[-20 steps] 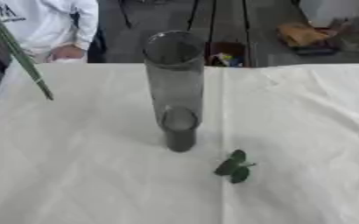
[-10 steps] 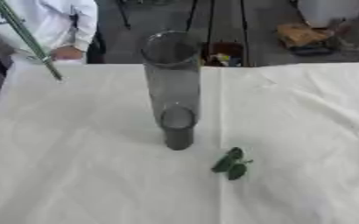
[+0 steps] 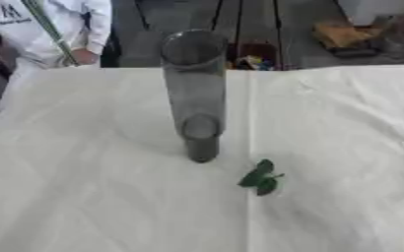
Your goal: Arrange flowers into the vase.
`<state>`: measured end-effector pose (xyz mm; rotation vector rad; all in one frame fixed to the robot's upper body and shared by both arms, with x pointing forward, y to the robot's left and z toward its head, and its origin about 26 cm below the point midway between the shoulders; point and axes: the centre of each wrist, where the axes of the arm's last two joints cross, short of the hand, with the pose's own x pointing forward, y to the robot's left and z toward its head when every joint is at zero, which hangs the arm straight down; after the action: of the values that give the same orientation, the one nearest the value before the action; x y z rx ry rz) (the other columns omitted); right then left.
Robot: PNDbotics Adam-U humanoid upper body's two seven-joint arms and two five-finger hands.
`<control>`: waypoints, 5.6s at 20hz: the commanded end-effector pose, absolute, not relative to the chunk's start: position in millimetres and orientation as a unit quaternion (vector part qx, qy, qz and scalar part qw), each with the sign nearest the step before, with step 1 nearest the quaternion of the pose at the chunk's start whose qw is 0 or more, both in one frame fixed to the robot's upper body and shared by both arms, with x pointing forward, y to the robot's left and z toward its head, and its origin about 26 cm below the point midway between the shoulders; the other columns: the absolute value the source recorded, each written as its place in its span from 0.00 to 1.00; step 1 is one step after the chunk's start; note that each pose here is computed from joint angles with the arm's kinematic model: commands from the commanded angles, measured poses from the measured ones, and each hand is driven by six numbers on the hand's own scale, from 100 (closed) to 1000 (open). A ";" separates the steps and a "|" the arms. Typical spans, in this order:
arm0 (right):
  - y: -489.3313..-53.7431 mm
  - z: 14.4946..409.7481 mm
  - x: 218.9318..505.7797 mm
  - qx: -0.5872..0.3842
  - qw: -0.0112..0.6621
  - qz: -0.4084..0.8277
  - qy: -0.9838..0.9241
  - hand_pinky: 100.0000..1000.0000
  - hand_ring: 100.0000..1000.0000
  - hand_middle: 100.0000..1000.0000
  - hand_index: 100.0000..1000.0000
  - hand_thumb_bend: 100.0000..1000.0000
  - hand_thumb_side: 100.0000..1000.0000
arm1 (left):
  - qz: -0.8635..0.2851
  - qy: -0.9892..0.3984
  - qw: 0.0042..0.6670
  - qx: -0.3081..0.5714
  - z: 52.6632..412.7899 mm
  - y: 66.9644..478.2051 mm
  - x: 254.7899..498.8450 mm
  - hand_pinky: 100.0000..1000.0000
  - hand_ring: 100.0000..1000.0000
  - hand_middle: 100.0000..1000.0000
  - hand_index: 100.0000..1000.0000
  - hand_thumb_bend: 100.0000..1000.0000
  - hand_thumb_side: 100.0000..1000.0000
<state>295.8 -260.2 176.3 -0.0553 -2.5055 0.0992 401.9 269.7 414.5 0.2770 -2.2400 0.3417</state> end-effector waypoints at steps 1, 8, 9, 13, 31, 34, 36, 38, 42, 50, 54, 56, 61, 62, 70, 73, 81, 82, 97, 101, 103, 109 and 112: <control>-260.9 184.5 294.1 -0.008 0.284 0.052 -0.957 0.73 0.69 0.56 0.73 0.00 1.00 | 0.140 -0.902 0.397 0.099 431.4 267.9 395.3 0.00 0.00 0.00 0.00 0.00 0.77; -262.3 188.4 295.0 0.015 0.238 0.064 -0.969 0.70 0.67 0.56 0.72 0.00 1.00 | 0.149 -0.907 0.388 0.067 439.6 260.0 393.1 0.00 0.00 0.00 0.00 0.00 0.77; -262.5 189.4 295.3 0.019 0.228 0.064 -0.971 0.69 0.66 0.56 0.72 0.00 1.00 | 0.149 -0.908 0.387 0.063 440.7 258.3 392.7 0.00 0.00 0.00 0.00 0.00 0.77; -262.8 190.4 295.4 0.026 0.216 0.065 -0.974 0.69 0.66 0.56 0.72 0.00 1.00 | 0.151 -0.909 0.385 0.043 444.4 251.4 391.9 0.00 0.00 0.00 0.00 0.00 0.78; -259.6 190.5 295.6 0.039 0.228 0.074 -0.970 0.70 0.67 0.57 0.72 0.00 1.00 | 0.156 -0.914 0.373 -0.043 460.1 215.5 389.9 0.00 0.00 0.00 0.00 0.00 0.78; -259.2 190.1 295.5 0.040 0.230 0.075 -0.969 0.70 0.67 0.57 0.72 0.00 1.00 | 0.154 -0.914 0.372 -0.046 461.1 213.5 389.4 0.00 0.00 0.00 0.00 0.00 0.79; -259.4 189.9 295.4 0.040 0.232 0.075 -0.969 0.71 0.67 0.57 0.72 0.00 1.00 | 0.152 -0.914 0.373 -0.045 461.2 212.6 389.4 0.00 0.00 0.00 0.00 0.00 0.79; -258.9 189.8 295.5 0.041 0.234 0.075 -0.969 0.71 0.67 0.57 0.72 0.00 1.00 | 0.151 -0.914 0.374 -0.045 461.1 211.6 389.5 0.00 0.00 0.00 0.00 0.00 0.80; -258.2 190.0 295.7 0.042 0.235 0.075 -0.968 0.71 0.67 0.57 0.72 0.00 1.00 | 0.147 -0.914 0.377 -0.040 458.8 210.5 390.6 0.00 0.00 0.00 0.00 0.00 0.80; -257.0 190.5 296.0 0.042 0.237 0.074 -0.968 0.71 0.68 0.57 0.73 0.00 1.00 | 0.139 -0.912 0.384 -0.036 453.3 206.0 392.9 0.00 0.00 0.00 0.00 0.00 0.81; -256.6 191.3 296.3 0.042 0.237 0.072 -0.968 0.72 0.68 0.57 0.72 0.00 1.00 | 0.131 -0.911 0.390 -0.034 447.5 202.4 394.3 0.00 0.00 0.00 0.00 0.00 0.82; -256.4 191.4 296.4 0.042 0.237 0.071 -0.968 0.72 0.68 0.57 0.72 0.00 1.00 | 0.129 -0.910 0.393 -0.033 445.3 200.6 395.0 0.00 0.00 0.00 0.00 0.00 0.82; -256.2 191.4 296.4 0.041 0.238 0.070 -0.968 0.72 0.68 0.57 0.72 0.00 1.00 | 0.125 -0.910 0.395 -0.027 443.1 198.4 395.0 0.00 0.00 0.00 0.00 0.00 0.82; -256.2 191.5 296.5 0.041 0.238 0.070 -0.968 0.72 0.68 0.57 0.72 0.00 1.00 | 0.124 -0.909 0.396 -0.026 442.6 198.2 395.1 0.00 0.00 0.00 0.00 0.00 0.82; -255.6 192.4 296.8 0.040 0.236 0.068 -0.968 0.72 0.68 0.57 0.72 0.00 1.00 | 0.120 -0.906 0.406 -0.009 433.4 197.5 400.1 0.00 0.00 0.00 0.00 0.00 0.82; -255.3 192.9 297.0 0.040 0.235 0.068 -0.969 0.72 0.68 0.57 0.73 0.00 1.00 | 0.116 -0.906 0.407 -0.005 430.4 197.5 401.1 0.00 0.00 0.00 0.00 0.00 0.82; -253.7 194.4 297.7 0.042 0.232 0.068 -0.969 0.73 0.68 0.56 0.73 0.00 1.00 | 0.111 -0.904 0.413 -0.005 422.9 194.9 403.0 0.00 0.00 0.00 0.00 0.00 0.82; -253.6 194.6 297.8 0.042 0.232 0.068 -0.970 0.73 0.68 0.56 0.73 0.00 1.00 | 0.111 -0.904 0.413 -0.004 422.4 194.8 403.2 0.00 0.00 0.00 0.00 0.00 0.82; -252.2 195.8 298.3 0.043 0.229 0.071 -0.970 0.73 0.69 0.56 0.73 0.00 1.00 | 0.106 -0.906 0.410 0.010 416.1 196.8 407.6 0.00 0.00 0.00 0.00 0.00 0.82; -251.9 196.3 298.4 0.042 0.228 0.071 -0.970 0.73 0.69 0.56 0.73 0.00 1.00 | 0.102 -0.904 0.416 0.017 412.1 197.4 410.8 0.00 0.00 0.00 0.00 0.00 0.82; -251.6 196.6 298.6 0.043 0.227 0.071 -0.970 0.73 0.69 0.56 0.73 0.00 1.00 | 0.100 -0.903 0.417 0.016 410.3 196.9 411.8 0.00 0.00 0.00 0.00 0.00 0.82; -251.1 197.1 298.8 0.043 0.227 0.071 -0.970 0.73 0.69 0.56 0.73 0.00 1.00 | 0.090 -0.905 0.416 0.021 406.8 195.3 412.0 0.00 0.00 0.00 0.00 0.00 0.82; -251.1 197.1 298.8 0.042 0.227 0.070 -0.970 0.73 0.69 0.56 0.73 0.00 1.00 | 0.087 -0.905 0.416 0.023 405.4 194.6 411.4 0.00 0.00 0.00 0.00 0.00 0.83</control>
<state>300.9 -251.5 190.4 0.1159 -2.6490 0.1771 417.3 191.8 393.9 0.0488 -2.2324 0.2248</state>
